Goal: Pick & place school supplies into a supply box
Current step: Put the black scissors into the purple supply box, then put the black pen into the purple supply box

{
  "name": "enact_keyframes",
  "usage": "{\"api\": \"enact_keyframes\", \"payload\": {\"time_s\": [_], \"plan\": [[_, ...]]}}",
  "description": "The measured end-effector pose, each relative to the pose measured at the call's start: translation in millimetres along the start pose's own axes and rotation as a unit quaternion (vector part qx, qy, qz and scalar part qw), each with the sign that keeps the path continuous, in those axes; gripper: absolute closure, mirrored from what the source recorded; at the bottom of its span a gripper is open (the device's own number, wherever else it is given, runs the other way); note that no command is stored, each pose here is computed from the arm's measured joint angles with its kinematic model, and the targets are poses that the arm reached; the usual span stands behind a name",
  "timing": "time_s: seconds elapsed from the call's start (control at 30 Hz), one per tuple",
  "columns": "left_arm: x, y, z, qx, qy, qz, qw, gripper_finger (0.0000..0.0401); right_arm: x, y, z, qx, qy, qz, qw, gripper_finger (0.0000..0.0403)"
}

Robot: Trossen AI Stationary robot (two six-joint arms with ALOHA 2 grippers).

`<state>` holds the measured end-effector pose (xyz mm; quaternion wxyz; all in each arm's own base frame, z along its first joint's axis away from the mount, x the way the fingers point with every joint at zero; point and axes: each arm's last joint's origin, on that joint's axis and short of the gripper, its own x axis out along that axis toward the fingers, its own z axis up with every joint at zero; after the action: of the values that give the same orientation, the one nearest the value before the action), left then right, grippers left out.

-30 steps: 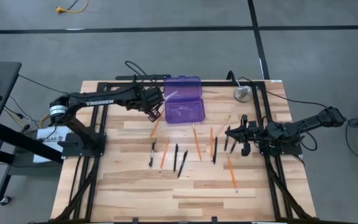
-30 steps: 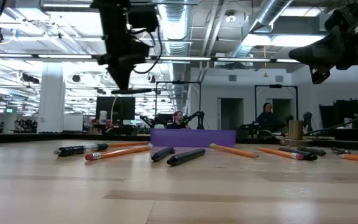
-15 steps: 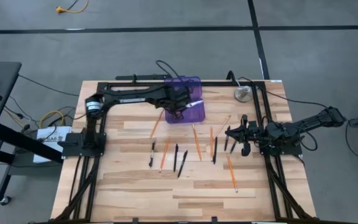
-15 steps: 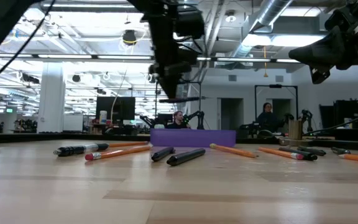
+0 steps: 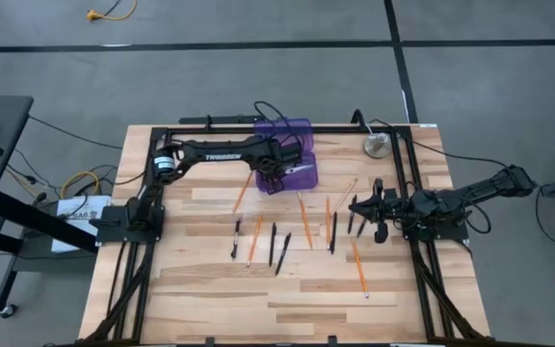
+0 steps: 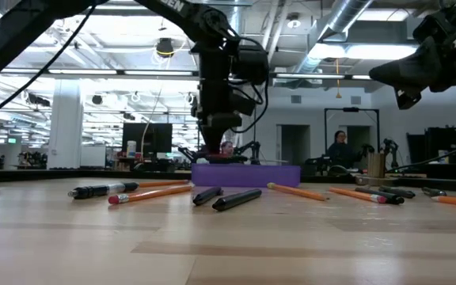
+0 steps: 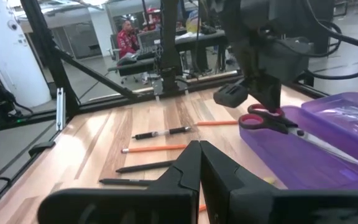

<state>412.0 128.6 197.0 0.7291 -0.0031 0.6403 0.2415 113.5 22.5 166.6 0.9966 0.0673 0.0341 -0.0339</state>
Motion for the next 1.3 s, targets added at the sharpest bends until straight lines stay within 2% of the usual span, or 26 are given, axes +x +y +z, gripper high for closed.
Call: {"api": "enact_keyframes", "payload": {"time_s": [0.47, 0.77, 0.87, 1.13, 1.3], "plan": [[24.5, -4.3, 0.2, 0.000, 0.030, -0.004, 1.000, 0.0387, 0.0, -0.2, -1.1, -0.002, 0.005, -0.001, 1.000, 0.0403], [24.7, -4.4, 1.1, -0.005, 0.026, -0.003, 1.000, 0.0383, 0.0, -0.3, -1.4, -0.002, 0.007, -0.001, 1.000, 0.0403], [24.7, -4.1, 1.3, -0.006, 0.024, 0.002, 1.000, 0.0361, 0.0, -0.3, -1.4, -0.002, 0.007, -0.001, 1.000, 0.0403], [24.6, -3.3, 2.2, -0.007, 0.019, 0.016, 1.000, 0.0270, 0.0, -0.2, -1.5, -0.002, 0.007, -0.001, 1.000, 0.0403], [24.1, -2.6, 2.3, -0.003, 0.018, 0.022, 1.000, 0.0238, 0.0, -0.2, -1.4, -0.003, 0.007, -0.001, 1.000, 0.0403]]}}
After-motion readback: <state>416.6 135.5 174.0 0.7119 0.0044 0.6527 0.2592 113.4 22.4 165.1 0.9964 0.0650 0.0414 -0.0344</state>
